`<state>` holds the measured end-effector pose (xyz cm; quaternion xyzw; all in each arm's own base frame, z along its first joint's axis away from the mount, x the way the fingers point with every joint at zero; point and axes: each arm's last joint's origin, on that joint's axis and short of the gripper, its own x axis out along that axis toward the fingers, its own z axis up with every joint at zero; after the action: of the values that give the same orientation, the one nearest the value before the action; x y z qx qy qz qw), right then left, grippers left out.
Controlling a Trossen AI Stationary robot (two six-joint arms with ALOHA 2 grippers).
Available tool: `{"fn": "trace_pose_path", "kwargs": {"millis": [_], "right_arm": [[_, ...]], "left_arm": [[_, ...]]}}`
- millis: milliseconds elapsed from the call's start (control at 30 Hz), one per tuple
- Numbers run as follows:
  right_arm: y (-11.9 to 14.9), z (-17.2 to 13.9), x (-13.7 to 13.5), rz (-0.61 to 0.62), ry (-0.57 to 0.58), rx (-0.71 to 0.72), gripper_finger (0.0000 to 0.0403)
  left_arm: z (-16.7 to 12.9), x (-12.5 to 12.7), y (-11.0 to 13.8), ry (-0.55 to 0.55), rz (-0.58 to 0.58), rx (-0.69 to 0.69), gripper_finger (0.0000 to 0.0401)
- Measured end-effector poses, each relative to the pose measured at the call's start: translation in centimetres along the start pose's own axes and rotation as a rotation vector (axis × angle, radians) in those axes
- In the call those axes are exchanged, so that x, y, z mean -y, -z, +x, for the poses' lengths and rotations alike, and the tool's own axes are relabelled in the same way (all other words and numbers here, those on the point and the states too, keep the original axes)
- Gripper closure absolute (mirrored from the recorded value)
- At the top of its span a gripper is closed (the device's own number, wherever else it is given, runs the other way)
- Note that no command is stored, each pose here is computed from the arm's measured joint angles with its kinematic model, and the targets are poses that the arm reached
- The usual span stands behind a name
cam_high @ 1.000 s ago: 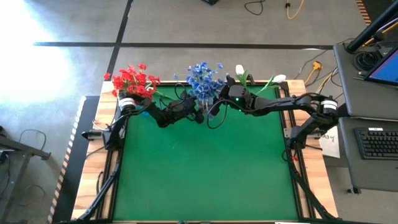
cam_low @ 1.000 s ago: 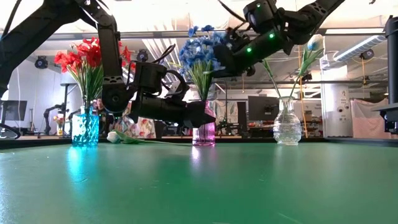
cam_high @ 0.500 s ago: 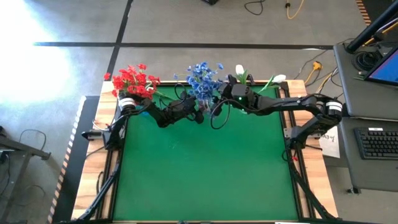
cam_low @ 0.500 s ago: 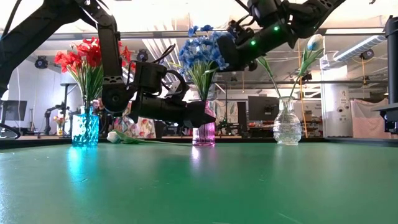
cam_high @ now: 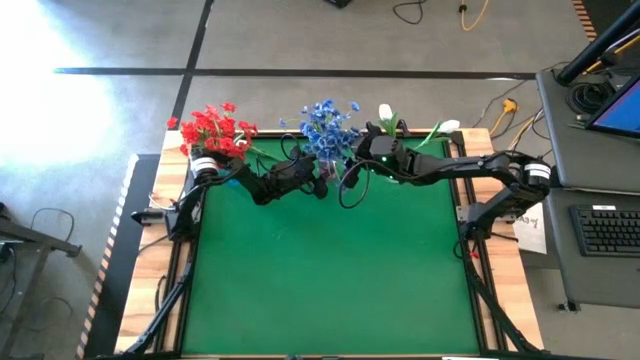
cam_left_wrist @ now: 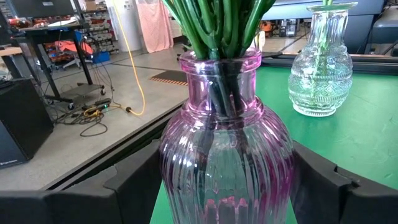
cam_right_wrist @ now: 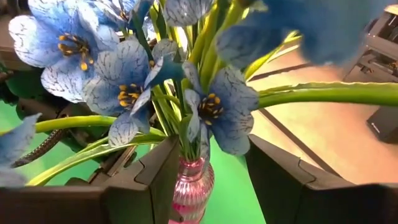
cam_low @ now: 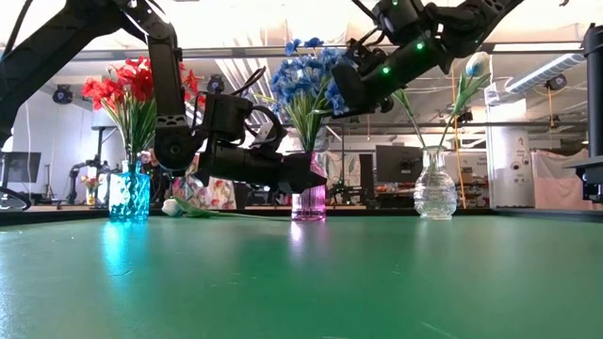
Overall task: Sort flowers into vase by color
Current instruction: Put the blue flowers into the purple vase
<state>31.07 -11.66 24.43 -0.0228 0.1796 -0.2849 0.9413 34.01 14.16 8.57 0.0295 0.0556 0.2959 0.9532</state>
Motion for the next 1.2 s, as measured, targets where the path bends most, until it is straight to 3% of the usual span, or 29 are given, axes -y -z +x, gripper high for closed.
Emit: {"fn": "trace_pose_path", "kwargs": {"millis": [567,933,1200], "right_arm": [[-1.1,-2.3,0.0,0.051,-0.019,-0.018,0.0227],[-1.8,-3.7,0.1,0.059,-0.031,-0.004,0.0227],[-1.9,-4.1,0.0,0.059,-0.035,-0.019,0.0227]], "left_arm": [[0.0,0.1,-0.1,0.003,-0.063,0.001,0.0109],[-0.4,-0.1,-2.0,0.003,-0.103,0.041,0.0103],[-2.4,0.6,-2.5,0.038,-0.098,-0.022,0.0103]]}}
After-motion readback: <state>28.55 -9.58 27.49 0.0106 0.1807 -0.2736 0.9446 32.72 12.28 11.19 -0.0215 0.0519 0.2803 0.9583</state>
